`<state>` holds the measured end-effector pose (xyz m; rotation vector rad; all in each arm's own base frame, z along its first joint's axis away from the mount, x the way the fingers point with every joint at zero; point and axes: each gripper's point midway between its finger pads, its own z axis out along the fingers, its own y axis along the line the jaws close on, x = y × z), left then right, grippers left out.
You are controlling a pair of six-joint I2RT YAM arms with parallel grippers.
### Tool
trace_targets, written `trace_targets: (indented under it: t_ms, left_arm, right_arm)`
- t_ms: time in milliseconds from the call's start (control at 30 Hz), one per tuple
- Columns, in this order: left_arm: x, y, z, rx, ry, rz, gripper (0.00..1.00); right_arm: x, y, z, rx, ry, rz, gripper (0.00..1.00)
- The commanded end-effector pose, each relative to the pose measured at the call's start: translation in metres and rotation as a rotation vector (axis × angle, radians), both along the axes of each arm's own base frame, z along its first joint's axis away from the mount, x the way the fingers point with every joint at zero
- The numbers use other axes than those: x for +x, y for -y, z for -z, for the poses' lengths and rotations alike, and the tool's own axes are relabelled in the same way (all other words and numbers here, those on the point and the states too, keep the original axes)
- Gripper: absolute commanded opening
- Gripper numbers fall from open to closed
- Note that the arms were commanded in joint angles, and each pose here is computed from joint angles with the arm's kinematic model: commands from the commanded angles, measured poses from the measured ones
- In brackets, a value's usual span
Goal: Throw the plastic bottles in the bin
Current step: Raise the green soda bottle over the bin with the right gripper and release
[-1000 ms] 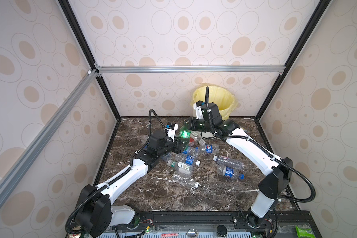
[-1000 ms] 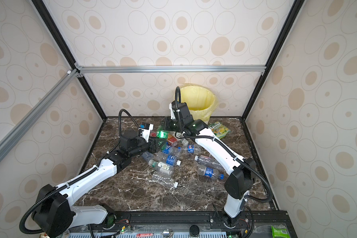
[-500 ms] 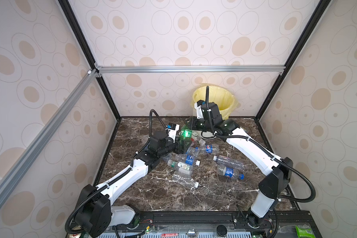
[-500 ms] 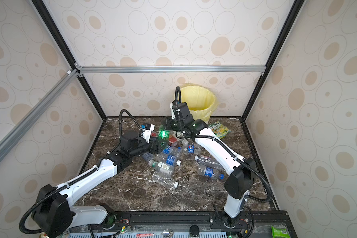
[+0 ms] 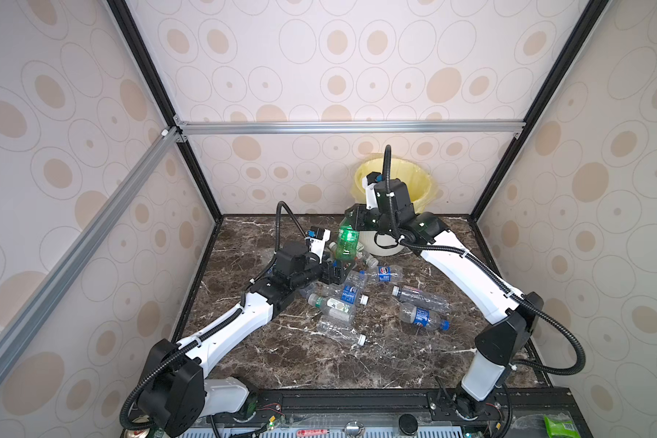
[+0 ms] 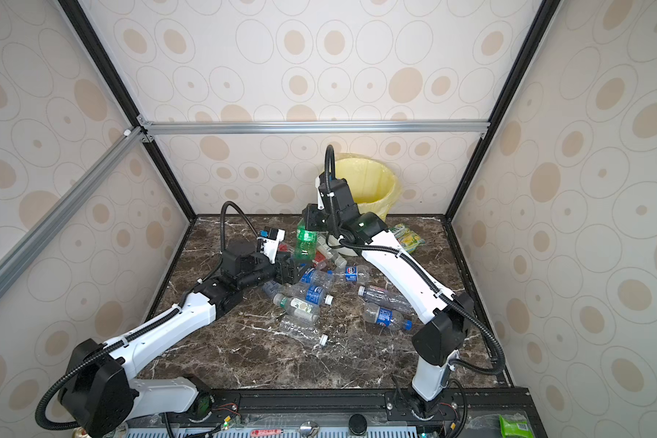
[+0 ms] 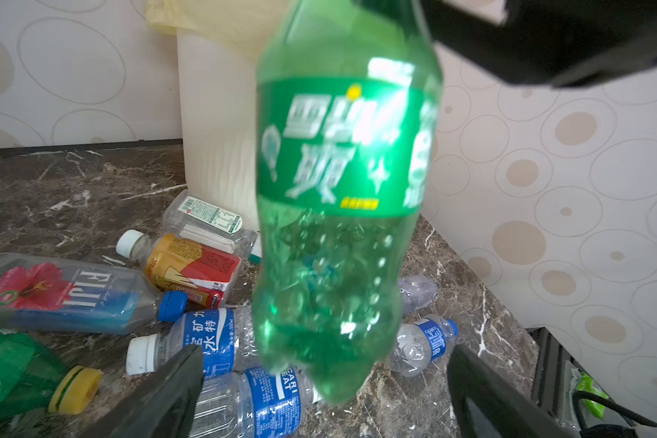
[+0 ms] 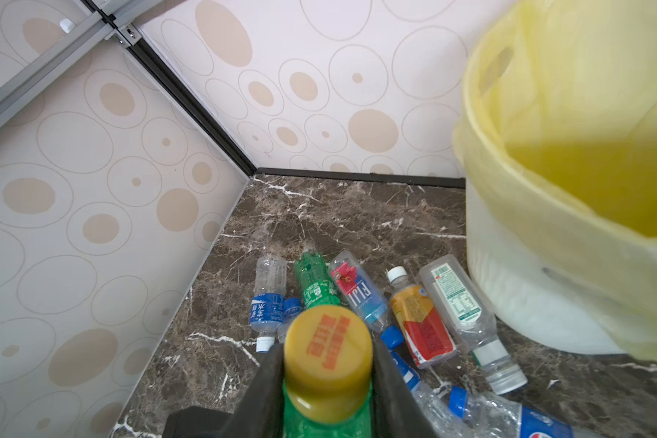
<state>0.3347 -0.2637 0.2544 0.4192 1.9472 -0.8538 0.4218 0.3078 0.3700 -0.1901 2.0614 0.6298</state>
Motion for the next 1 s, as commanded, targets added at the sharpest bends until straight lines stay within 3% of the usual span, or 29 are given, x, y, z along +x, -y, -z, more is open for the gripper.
trace_targets:
  t_ms: [0, 300, 467, 633, 733, 900, 933, 967]
  left_arm:
    - [0.014, -0.001, -0.036, 0.039, 0.097, -0.034, 0.99]
    - [0.036, 0.027, -0.112, 0.094, 0.265, -0.054, 0.99]
    - [0.046, 0.048, -0.142, 0.088, 0.326, -0.044, 0.99]
    - [0.050, 0.070, -0.162, 0.086, 0.364, -0.022, 0.99]
    - [0.052, 0.080, -0.159, 0.095, 0.358, -0.014, 0.99]
    - [0.051, 0.086, -0.145, 0.118, 0.327, -0.014, 0.99]
    - [0.050, 0.085, -0.142, 0.121, 0.316, -0.017, 0.99]
    - [0.049, 0.084, -0.138, 0.127, 0.303, -0.018, 0.99]
  right_arm:
    - [0.009, 0.022, -0.041, -0.059, 0.126, 0.058, 0.08]
    - [0.014, 0.076, -0.144, -0.051, 0.363, 0.183, 0.09]
    - [-0.003, 0.113, -0.211, -0.027, 0.542, 0.277, 0.09]
    - [-0.017, 0.139, -0.248, -0.024, 0.687, 0.369, 0.09]
    - [0.002, 0.147, -0.237, -0.043, 0.665, 0.411, 0.09]
    - [0.087, 0.152, -0.156, -0.094, 0.447, 0.443, 0.13]
    - [0.103, 0.154, -0.136, -0.115, 0.391, 0.460, 0.17]
    - [0.115, 0.157, -0.120, -0.127, 0.343, 0.471, 0.27]
